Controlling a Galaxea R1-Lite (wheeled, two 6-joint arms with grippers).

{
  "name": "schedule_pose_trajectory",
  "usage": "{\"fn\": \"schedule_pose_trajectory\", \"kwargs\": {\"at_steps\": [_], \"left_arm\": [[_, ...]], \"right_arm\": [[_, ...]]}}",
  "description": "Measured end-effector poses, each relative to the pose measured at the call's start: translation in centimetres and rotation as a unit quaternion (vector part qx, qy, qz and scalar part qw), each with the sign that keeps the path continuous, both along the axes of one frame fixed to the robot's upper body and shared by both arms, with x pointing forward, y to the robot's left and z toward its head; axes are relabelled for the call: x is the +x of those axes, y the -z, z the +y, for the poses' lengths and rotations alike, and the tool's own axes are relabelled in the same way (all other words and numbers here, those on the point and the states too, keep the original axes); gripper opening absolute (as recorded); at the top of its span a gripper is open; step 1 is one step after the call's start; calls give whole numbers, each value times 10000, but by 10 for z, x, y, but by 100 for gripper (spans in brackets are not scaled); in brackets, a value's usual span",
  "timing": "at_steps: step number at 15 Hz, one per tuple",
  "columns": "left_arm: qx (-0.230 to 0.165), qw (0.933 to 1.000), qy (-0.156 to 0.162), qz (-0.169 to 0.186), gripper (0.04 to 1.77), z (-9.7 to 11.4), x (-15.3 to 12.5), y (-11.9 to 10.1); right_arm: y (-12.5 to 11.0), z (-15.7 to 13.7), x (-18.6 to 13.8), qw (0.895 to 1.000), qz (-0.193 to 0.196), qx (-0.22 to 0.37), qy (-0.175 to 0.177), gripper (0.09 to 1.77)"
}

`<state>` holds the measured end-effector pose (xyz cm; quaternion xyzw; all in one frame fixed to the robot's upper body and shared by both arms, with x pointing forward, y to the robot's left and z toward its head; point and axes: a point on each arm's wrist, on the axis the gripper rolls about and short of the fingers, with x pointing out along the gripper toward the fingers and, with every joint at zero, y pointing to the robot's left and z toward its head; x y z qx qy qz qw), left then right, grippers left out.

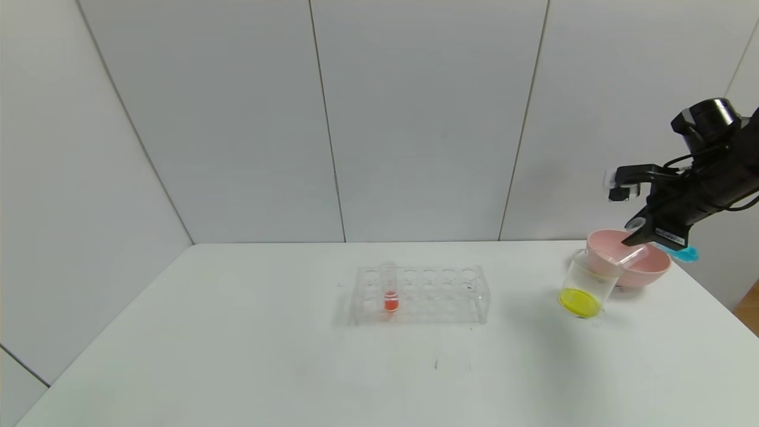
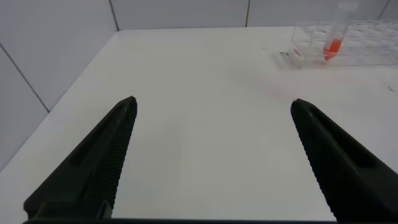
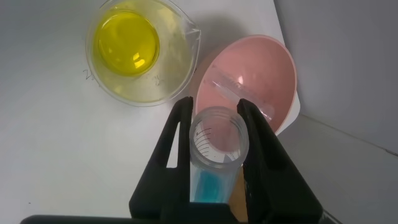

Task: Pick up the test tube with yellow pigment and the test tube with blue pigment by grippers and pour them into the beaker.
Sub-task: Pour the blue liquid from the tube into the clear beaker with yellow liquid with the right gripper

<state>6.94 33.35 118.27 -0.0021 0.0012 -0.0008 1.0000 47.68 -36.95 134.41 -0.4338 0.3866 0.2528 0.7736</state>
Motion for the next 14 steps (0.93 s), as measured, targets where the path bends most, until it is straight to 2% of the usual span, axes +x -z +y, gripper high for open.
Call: {"fn": "schedule_pose_trajectory", "kwargs": {"at_steps": [6,14], "left_arm": [[0,10000,0,0,176,0,0,0],[0,10000,0,0,176,0,0,0]], "right_arm": [[7,12,5,9992,121,-382,-38,54],[11,18,4,9977,303,-593,-108,54]]}}
